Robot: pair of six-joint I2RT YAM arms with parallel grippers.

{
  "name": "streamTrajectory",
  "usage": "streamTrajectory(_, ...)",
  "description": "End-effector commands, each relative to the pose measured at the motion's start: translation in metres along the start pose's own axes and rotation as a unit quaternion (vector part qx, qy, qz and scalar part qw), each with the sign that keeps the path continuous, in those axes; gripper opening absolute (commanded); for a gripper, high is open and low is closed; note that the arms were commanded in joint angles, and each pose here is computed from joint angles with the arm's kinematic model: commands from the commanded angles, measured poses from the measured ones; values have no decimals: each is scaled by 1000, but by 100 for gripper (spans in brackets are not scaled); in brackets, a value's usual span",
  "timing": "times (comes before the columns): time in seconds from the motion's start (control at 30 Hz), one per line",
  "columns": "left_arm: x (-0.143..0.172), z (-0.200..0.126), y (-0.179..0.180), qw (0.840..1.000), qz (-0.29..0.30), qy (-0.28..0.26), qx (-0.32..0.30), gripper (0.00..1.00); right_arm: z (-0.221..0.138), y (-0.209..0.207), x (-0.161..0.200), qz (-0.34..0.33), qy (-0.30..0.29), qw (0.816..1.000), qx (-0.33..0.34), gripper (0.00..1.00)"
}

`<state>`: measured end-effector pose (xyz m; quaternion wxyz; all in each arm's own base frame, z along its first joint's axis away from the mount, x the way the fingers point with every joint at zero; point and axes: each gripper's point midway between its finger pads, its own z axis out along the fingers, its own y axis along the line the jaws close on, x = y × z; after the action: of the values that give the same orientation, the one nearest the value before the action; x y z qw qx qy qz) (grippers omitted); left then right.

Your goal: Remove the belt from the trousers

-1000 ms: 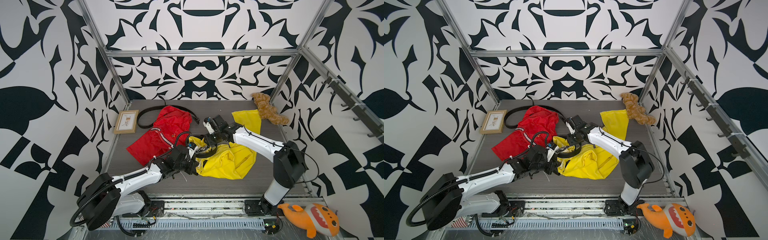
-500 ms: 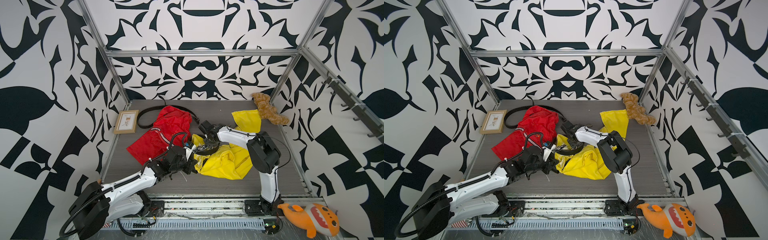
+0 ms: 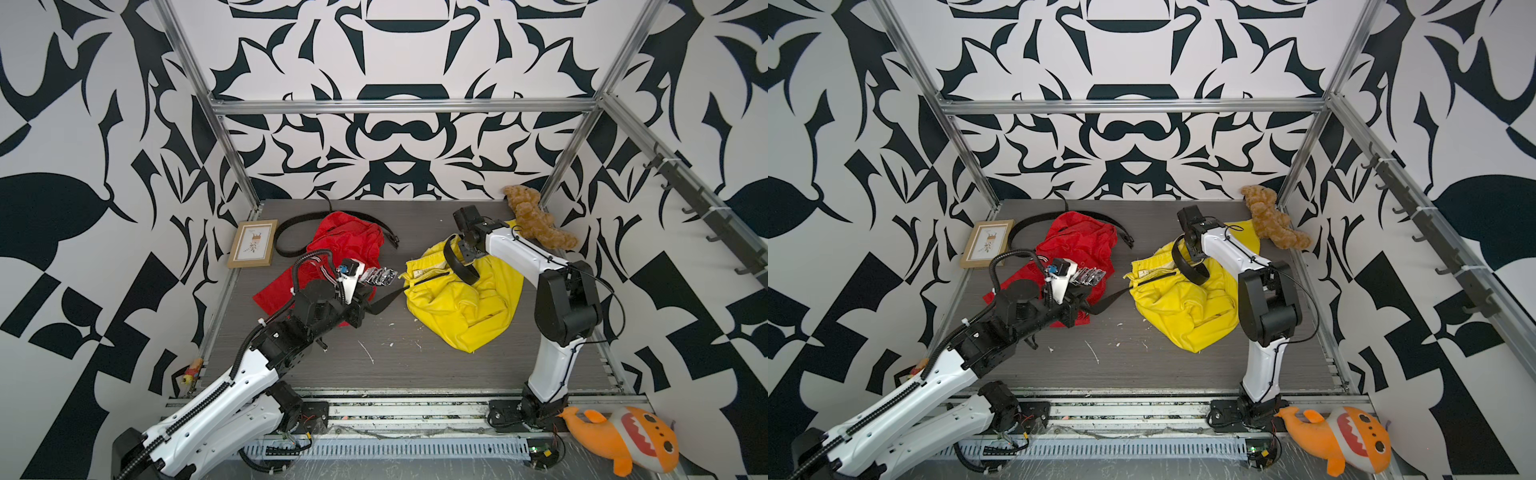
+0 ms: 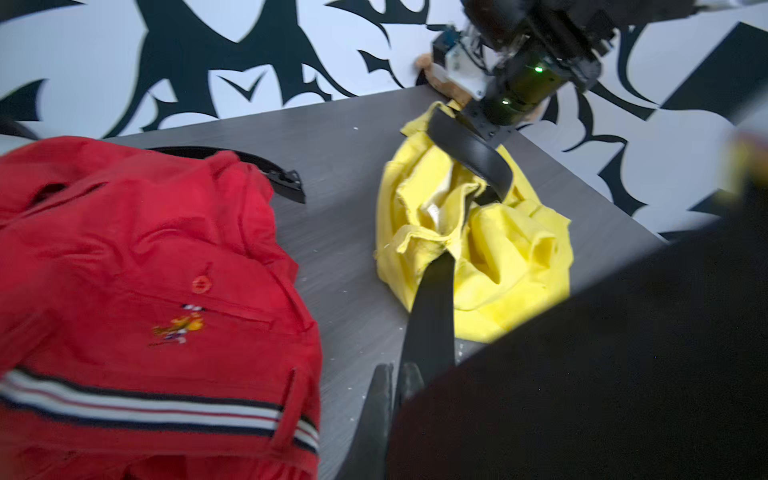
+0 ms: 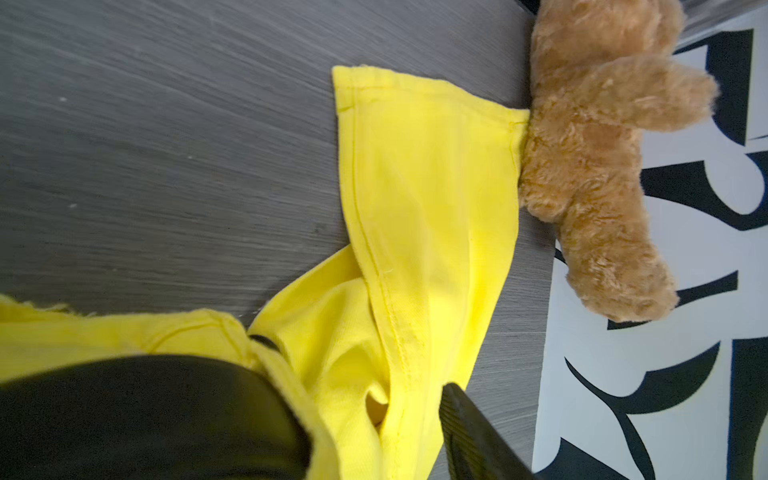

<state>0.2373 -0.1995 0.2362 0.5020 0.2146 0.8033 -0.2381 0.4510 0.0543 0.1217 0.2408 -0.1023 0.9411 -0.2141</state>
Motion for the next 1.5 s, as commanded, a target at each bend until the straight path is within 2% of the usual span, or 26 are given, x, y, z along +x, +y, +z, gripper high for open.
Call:
streamTrajectory(0.0, -4, -15, 50, 994, -17, 6, -109, 0, -9, -47, 1, 27, -5, 998, 59, 63)
streamTrajectory(0.17, -3, -31, 106, 973, -59, 21, -222, 0, 0, -66, 14, 42, 13, 996, 72, 64)
streamTrajectory(0.4, -7, -58, 167, 942, -87, 38, -323, 0, 17, -82, 37, 63, 42, 994, 78, 64)
streamTrajectory(0.47, -10, -59, 176, 942, -105, 34, -316, 0, 21, -76, 39, 66, 41, 995, 66, 64)
streamTrajectory(0.57, 5, -31, 168, 955, -146, 67, -249, 0, 25, -65, 43, 59, 47, 996, 56, 64)
streamTrajectory(0.67, 35, -6, 158, 950, -206, 117, -204, 0, 28, -58, 48, 60, 48, 996, 49, 64)
streamTrajectory(0.73, 52, 1, 158, 943, -228, 134, -202, 0, 29, -55, 51, 61, 48, 996, 43, 64)
streamTrajectory(0.77, 60, 3, 158, 940, -235, 141, -200, 8, 28, -52, 52, 60, 46, 996, 40, 64)
streamTrajectory(0.8, 66, 3, 158, 937, -242, 149, -203, 31, 28, -50, 52, 59, 45, 997, 38, 64)
streamTrajectory(0.83, 70, 3, 159, 934, -247, 154, -207, 50, 28, -48, 53, 57, 46, 997, 36, 64)
streamTrajectory(0.87, 73, 1, 160, 930, -251, 159, -215, 67, 29, -47, 54, 56, 46, 997, 34, 64)
streamTrajectory(0.9, 74, -3, 160, 927, -253, 163, -224, 80, 29, -45, 54, 53, 47, 997, 33, 64)
streamTrajectory(0.97, 67, -10, 159, 927, -241, 161, -237, 97, 30, -43, 56, 51, 48, 997, 31, 64)
streamTrajectory(1.07, 39, -16, 144, 943, -173, 152, -242, 99, 30, -41, 57, 51, 46, 997, 28, 64)
streamTrajectory(1.13, 20, -9, 121, 958, -120, 154, -209, 99, 30, -40, 57, 50, 44, 997, 27, 64)
streamTrajectory(1.2, 8, 10, 87, 973, -64, 174, -139, 99, 30, -38, 57, 50, 43, 997, 25, 64)
streamTrajectory(1.27, 8, 30, 56, 975, -41, 210, -57, 99, 30, -37, 56, 49, 41, 998, 24, 64)
streamTrajectory(1.37, 19, 60, 3, 960, -21, 265, 93, 99, 30, -35, 57, 47, 41, 998, 21, 64)
streamTrajectory(1.47, 27, 82, -30, 937, -5, 293, 189, 99, 30, -34, 57, 45, 40, 998, 20, 64)
